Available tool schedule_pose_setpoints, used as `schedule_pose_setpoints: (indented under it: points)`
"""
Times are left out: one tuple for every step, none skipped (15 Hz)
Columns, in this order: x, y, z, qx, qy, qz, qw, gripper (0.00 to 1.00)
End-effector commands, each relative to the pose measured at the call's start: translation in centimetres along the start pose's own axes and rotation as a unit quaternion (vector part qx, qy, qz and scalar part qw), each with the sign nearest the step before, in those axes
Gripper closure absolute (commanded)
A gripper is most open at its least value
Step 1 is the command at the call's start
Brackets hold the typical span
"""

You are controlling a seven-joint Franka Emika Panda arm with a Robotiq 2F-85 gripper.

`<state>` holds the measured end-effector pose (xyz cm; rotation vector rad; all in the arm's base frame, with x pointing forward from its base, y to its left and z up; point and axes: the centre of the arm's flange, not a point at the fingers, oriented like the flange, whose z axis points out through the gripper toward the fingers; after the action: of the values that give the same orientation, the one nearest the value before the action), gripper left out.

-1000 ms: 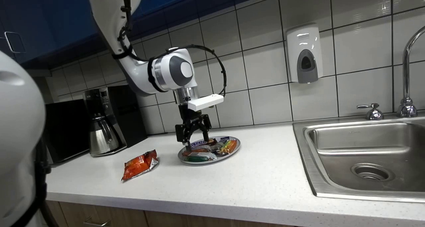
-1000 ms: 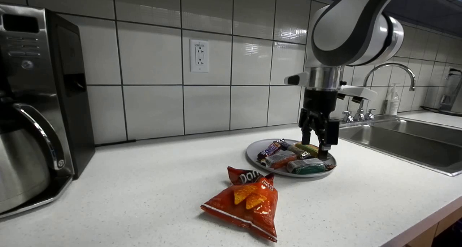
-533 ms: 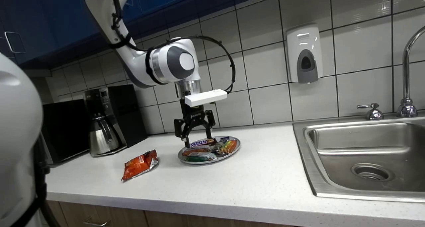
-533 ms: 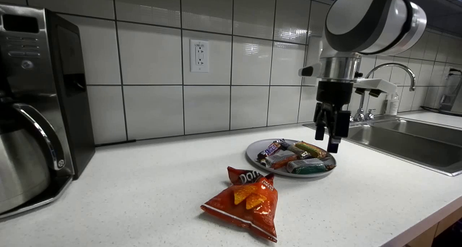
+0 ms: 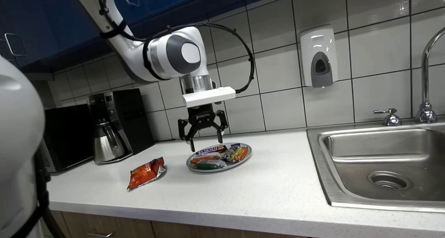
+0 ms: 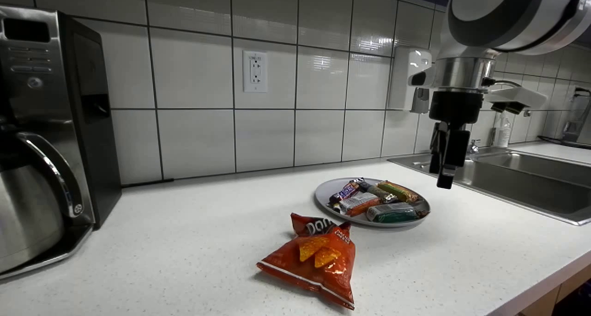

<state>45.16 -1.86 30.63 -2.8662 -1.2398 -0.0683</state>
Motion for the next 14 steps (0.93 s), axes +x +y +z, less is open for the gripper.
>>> schedule_pose_setpoints:
  points:
    - [-2.4,-2.6,-2.3,-0.009,-0.001,0.065,0.9979,0.00]
    - [-2.8,-3.1,-2.5,-0.011,0.001,0.081,0.9967,0.00]
    - [-3.2,-3.6,-2.8,-0.012,0.004,0.097,0.9953,0.00]
    - [-3.6,-4.0,-3.0,-0.013,0.006,0.109,0.9939,0.00]
    - [-4.0,-4.5,-3.2,-0.013,0.006,0.121,0.9925,0.00]
    - [-4.4,-4.9,-3.5,-0.014,0.007,0.132,0.9911,0.00]
    - [-4.8,-5.4,-3.8,-0.012,0.006,0.141,0.9899,0.00]
    - [-5.2,-5.8,-4.2,-0.003,0.008,0.150,0.9886,0.00]
    - [-5.6,-6.2,-4.6,0.001,0.007,0.158,0.9874,0.00]
    - [-6.0,-6.5,-5.0,0.006,0.007,0.164,0.9864,0.00]
    - [-6.3,-6.8,-5.4,0.015,0.006,0.171,0.9852,0.00]
    - [-6.6,-7.1,-5.9,0.018,0.007,0.176,0.9842,0.00]
    - [-6.8,-7.2,-6.2,0.021,0.005,0.181,0.9832,0.00]
    - [-7.0,-7.4,-6.5,0.023,0.003,0.187,0.9822,0.00]
